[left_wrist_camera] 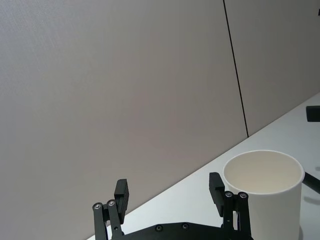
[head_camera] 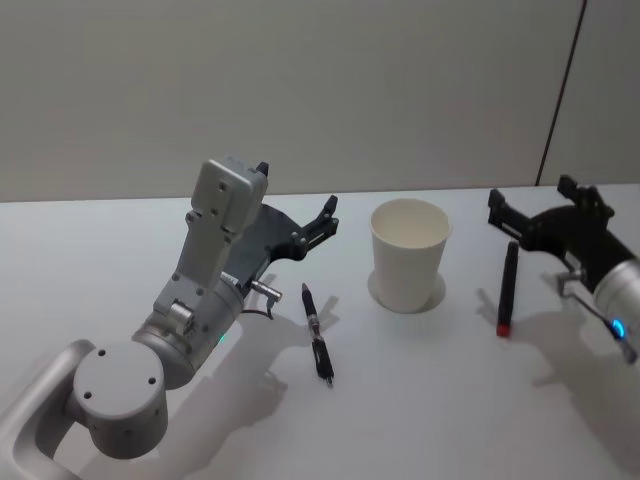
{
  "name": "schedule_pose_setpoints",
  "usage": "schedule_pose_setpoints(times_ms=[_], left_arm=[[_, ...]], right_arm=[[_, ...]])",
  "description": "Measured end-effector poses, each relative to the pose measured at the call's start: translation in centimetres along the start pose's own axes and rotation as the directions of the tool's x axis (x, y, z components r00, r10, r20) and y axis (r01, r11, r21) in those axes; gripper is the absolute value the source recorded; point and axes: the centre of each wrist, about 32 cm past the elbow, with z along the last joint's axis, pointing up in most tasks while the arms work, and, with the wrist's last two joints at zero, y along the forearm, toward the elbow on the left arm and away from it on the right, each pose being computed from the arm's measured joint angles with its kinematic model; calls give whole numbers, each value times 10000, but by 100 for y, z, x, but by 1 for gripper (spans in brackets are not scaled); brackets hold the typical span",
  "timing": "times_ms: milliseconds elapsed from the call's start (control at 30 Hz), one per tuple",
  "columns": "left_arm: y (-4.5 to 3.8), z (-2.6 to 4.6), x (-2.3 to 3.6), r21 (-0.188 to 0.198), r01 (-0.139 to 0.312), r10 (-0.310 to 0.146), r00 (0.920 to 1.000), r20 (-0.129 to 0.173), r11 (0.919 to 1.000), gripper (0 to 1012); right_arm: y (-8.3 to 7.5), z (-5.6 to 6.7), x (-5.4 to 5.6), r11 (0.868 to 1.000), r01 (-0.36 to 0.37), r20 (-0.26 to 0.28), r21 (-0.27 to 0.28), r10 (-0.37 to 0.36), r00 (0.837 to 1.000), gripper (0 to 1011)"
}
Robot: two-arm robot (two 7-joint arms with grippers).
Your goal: Place the pen into the pen holder.
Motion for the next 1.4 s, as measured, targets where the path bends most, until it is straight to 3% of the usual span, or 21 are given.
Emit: schedule_pose_setpoints(times_ms=[233,567,833,1400], left_arm=[[0,0,0,0,0,0,10000,0,10000,1001],[0,0,0,0,0,0,10000,1,10000,1001],[0,0,0,0,1,-1,10000,0,10000,1001],[0,0,0,0,1,-1,10000,1,10000,1001]], right_arm=[[154,163,76,9966,488,-290,-668,-508,9983,1002],[335,310,196,9734,999,-733,-2063,-1172,9904,1002],[453,277,233,9448,1114,-860,-3081,-1443,9858,1002],[674,101,164,8934,1239,-702,-4317,-1702,9829,1002]])
